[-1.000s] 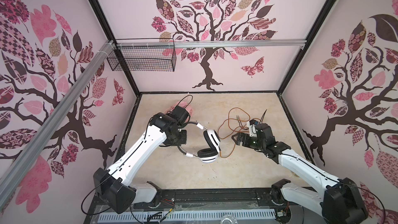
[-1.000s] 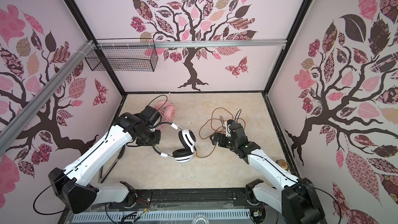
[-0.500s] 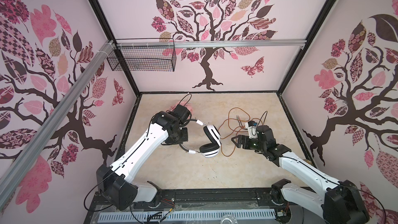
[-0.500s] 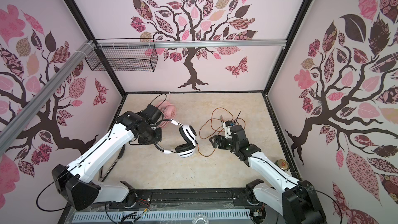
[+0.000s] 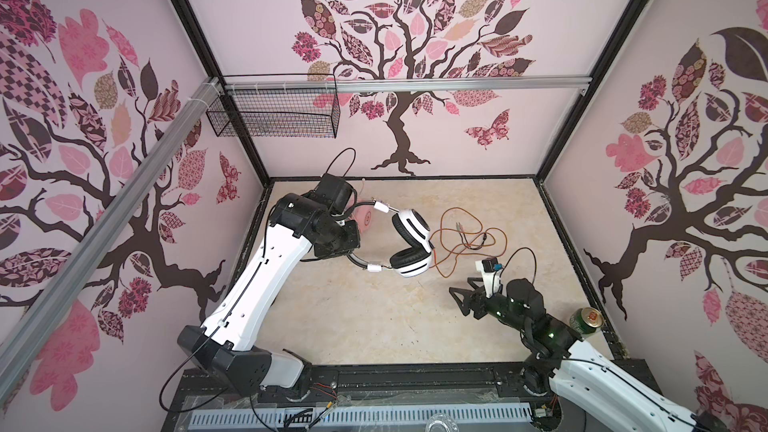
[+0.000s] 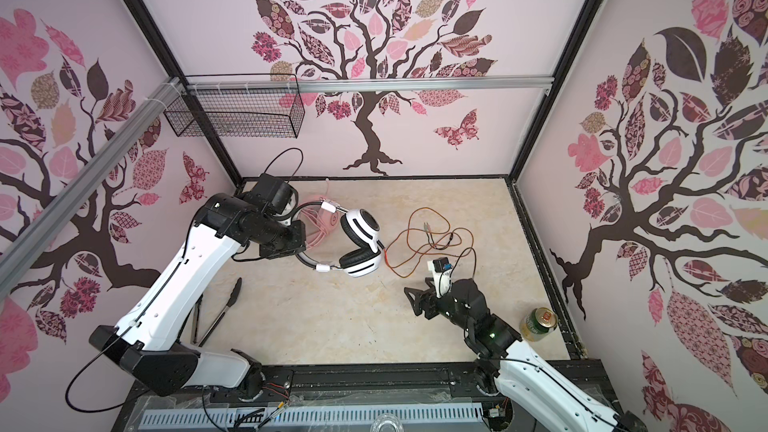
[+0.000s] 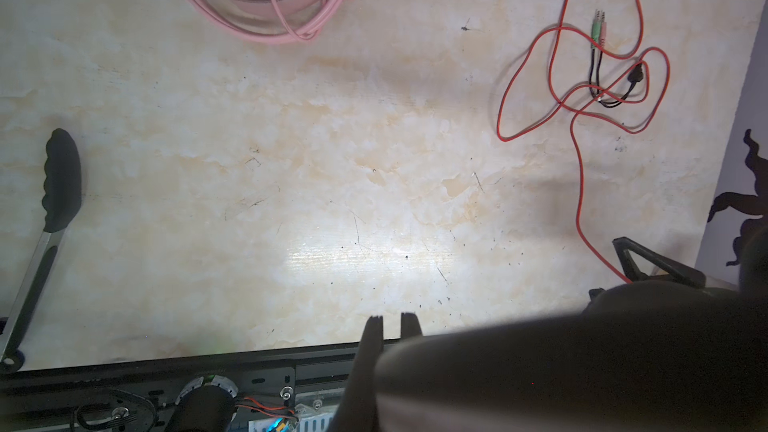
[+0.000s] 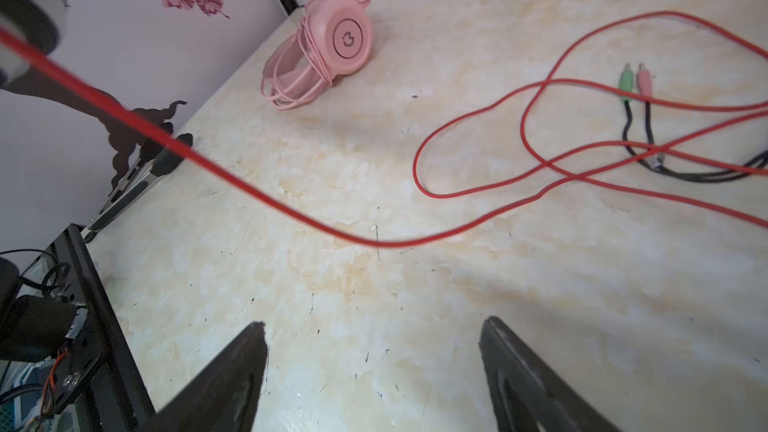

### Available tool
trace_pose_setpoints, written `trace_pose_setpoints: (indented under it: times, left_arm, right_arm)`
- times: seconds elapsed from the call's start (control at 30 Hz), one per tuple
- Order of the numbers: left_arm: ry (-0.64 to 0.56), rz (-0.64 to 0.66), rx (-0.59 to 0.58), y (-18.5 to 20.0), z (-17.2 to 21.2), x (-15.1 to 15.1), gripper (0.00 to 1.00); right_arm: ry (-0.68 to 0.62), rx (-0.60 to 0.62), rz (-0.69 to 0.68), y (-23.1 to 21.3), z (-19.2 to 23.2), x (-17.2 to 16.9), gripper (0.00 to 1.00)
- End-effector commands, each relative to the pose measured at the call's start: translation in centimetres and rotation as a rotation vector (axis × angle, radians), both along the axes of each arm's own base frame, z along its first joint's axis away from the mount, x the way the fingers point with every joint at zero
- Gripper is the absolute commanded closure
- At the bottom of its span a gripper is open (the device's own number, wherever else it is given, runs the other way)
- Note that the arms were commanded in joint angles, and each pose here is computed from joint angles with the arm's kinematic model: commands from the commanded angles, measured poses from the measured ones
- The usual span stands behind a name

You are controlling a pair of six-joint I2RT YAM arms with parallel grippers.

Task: Wrap the headphones

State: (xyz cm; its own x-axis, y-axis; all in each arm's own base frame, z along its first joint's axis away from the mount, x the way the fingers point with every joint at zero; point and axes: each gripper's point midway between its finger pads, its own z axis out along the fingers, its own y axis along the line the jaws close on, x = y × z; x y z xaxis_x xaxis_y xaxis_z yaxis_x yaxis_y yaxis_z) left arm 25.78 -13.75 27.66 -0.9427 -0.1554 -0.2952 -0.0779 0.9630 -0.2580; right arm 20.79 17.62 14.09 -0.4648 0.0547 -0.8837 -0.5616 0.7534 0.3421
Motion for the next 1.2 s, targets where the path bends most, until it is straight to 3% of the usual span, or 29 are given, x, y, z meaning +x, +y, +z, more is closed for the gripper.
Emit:
trace_pose_setpoints:
  times: [0.0, 0.1, 0.23, 0.47, 0.77, 1.03, 1.17]
  left_arm:
    - [-0.028, 0.028, -0.056, -0.2, 2.9, -0.4, 1.00]
    - [0.005, 0.032, 0.010, 0.8, 3.3, -0.8, 1.00]
    - [0.019, -0.024, 0.049, 1.1, 3.9, -1.2, 1.00]
    - [-0.007, -0.100, -0.037, -0.1, 5.1, -2.1, 1.00]
    - [-0.025, -0.143, -0.062, 0.0, 5.4, -3.2, 1.00]
    - [-0.040, -0.160, -0.089, -0.2, 5.9, -3.9, 1.00]
    - [-0.044, -0.175, -0.115, -0.4, 6.5, -4.4, 1.00]
  right_arm:
    - [-0.310, 0.029, 0.088, 0.6, 3.2, -0.8, 0.22]
    - [-0.449, -0.018, 0.122, 0.5, 3.5, -1.4, 0.25]
    - [-0.449, -0.036, 0.098, 0.6, 3.6, -0.6, 0.25]
    - [-0.356, -0.138, 0.119, 2.1, 2.8, 1.8, 0.23]
    - [-0.446, -0.291, 0.073, 1.5, 2.5, 3.8, 0.18]
    - [-0.563, -0.341, -0.055, -0.7, 3.2, 5.7, 0.14]
    - [-0.566, -0.356, -0.039, -0.4, 3.1, 6.5, 0.13]
